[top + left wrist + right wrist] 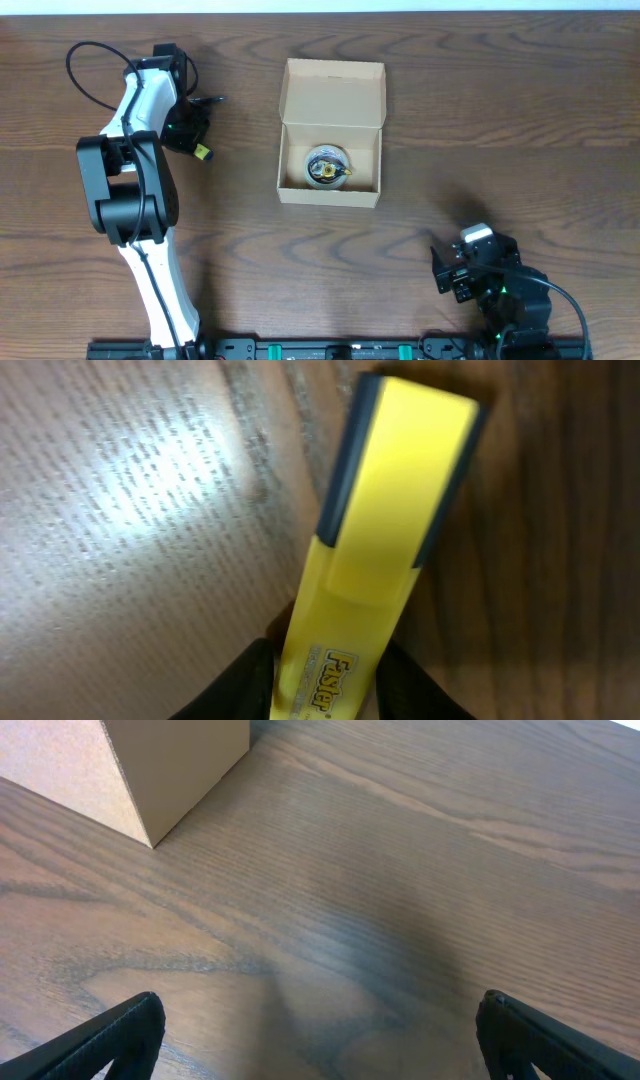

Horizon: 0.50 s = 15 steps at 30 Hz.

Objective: Pack container
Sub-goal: 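Carry the highlighter into the box and release it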

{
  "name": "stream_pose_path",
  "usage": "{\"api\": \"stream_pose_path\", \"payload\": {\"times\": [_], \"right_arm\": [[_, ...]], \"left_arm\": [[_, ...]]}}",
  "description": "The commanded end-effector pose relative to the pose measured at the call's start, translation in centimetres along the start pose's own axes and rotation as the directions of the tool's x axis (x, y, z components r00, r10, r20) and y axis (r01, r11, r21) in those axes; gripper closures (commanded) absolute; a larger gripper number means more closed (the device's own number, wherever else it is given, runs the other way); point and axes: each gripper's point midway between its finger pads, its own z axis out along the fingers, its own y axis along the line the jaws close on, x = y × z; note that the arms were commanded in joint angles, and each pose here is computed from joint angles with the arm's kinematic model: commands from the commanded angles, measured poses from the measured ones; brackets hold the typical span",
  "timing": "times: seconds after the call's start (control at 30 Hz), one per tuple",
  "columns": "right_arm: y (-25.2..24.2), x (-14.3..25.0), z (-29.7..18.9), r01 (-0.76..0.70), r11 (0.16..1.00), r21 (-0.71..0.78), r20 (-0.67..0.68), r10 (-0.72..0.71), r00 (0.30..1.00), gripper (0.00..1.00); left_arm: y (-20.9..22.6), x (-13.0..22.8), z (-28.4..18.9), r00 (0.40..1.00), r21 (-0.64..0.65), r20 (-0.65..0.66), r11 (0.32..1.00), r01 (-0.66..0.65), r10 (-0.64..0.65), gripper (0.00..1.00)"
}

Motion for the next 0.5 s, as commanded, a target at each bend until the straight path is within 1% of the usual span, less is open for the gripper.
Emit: {"api": "stream_pose_path", "payload": {"times": [0.0, 0.13, 0.27, 0.37, 0.47], "right_arm": [[-0.1, 0.1, 0.0, -0.014, 1.000, 0.007, 0.000, 0.014, 1.000, 0.01], [-0.1, 0.1, 0.0, -0.014, 1.000, 0.007, 0.000, 0.014, 1.000, 0.01], [-0.1, 0.1, 0.0, -0.014, 1.000, 0.007, 0.001, 0.014, 1.000, 0.01], [-0.1, 0.1, 0.0, -0.014, 1.000, 0.007, 0.000, 0.014, 1.000, 0.01], [-0.1, 0.1, 0.0, -0.014, 1.000, 0.007, 0.001, 0.014, 1.000, 0.01]], "left_arm": [[-0.4, 0.3, 0.8, 1.000, -0.005, -0.012, 1.000, -0.012, 0.012, 0.73], [-0.8, 0.5, 0.3, 1.000, 0.009, -0.002, 1.000, -0.022, 0.022, 0.78], [-1.7, 0.5, -1.9, 0.999, 0.061, 0.039, 0.997, -0.037, 0.035, 0.81], [-2.4, 0.5, -4.7, 0.993, 0.108, 0.106, 0.993, -0.057, 0.046, 0.82], [-3.1, 0.8, -9.1, 0.979, 0.173, 0.196, 0.981, -0.092, 0.057, 0.82]]}}
